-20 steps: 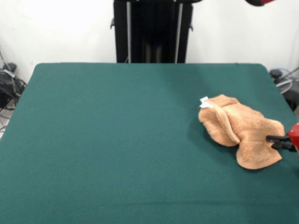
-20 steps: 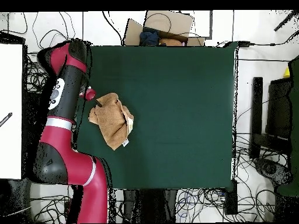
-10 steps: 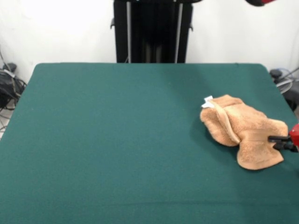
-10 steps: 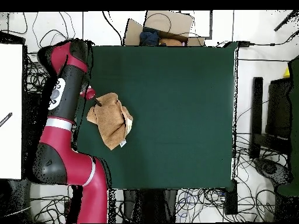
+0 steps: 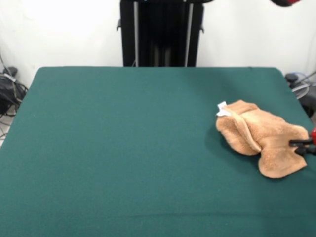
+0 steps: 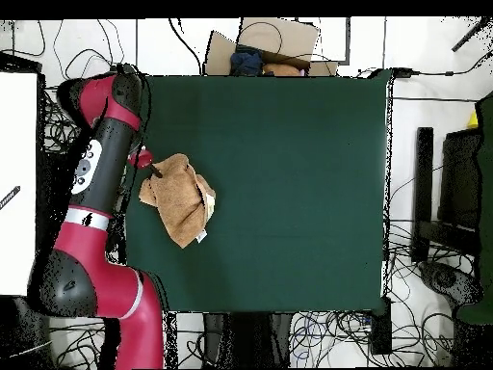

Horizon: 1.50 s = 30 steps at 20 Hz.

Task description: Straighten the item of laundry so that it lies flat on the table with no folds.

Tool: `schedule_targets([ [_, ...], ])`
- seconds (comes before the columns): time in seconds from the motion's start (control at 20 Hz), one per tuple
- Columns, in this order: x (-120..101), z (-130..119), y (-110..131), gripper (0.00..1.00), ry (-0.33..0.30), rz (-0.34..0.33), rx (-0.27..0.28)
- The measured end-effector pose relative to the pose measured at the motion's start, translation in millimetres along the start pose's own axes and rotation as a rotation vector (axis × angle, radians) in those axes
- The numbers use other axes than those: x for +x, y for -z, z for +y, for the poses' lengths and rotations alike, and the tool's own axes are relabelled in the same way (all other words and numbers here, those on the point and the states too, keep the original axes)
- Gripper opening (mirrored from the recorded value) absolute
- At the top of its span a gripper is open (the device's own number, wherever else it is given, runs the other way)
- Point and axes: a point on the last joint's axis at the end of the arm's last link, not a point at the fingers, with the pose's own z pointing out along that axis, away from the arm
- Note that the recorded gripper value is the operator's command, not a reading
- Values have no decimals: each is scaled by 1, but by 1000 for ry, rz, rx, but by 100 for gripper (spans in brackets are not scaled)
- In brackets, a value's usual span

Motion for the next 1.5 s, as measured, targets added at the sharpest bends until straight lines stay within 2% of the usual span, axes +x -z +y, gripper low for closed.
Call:
schedule_targets([
  [0.25, 15, -6, 3, 0, -35, -57, -44],
  [0.45, 21, -8, 0, 0, -43, -74, -63],
  [0.95, 23, -22, -8, 0, -62, -45, -93],
  [1.5, 31, -45, 0, 0, -75, -41, -149],
])
